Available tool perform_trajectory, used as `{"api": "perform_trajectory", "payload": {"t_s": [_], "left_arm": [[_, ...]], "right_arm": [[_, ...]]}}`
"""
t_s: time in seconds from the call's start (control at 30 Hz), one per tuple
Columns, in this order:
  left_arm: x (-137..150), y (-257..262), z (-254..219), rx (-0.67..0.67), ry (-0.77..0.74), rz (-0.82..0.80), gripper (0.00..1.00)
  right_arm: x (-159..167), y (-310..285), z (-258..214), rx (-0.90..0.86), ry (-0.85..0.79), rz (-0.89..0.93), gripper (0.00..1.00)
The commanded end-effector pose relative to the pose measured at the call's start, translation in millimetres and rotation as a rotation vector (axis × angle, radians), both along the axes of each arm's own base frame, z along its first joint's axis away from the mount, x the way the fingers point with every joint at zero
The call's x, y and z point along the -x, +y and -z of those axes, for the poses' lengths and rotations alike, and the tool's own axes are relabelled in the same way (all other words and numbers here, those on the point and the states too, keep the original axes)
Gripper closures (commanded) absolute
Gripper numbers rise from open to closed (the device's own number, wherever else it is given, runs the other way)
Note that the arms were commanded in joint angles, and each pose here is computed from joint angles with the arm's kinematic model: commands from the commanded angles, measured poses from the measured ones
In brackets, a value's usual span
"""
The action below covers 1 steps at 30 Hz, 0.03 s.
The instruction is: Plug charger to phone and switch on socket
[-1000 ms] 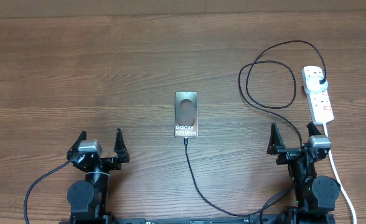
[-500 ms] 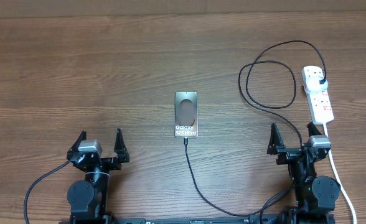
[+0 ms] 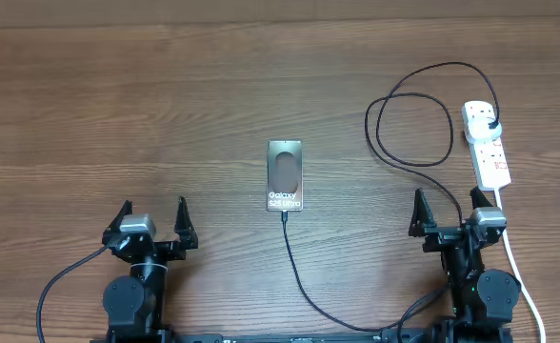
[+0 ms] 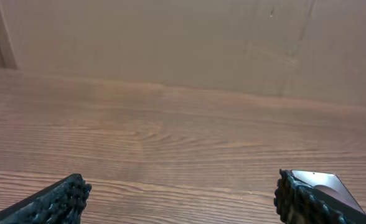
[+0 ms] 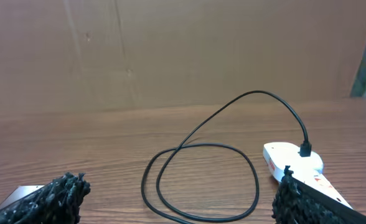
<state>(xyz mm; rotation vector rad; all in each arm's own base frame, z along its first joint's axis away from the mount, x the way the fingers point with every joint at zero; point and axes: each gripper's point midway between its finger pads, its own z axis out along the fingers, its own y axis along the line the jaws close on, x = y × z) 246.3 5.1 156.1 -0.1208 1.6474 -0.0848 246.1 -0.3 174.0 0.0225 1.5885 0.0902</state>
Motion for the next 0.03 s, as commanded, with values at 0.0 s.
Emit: {"api": "perform_trajectory", "payload": {"t_s": [0.0], "left_arm": [[0.2,0.0,0.3,0.008,-0.004,0.002,0.0]], "right_arm": [[0.1,1.8,1.2,0.005,-0.007,-0.009,0.0]]}}
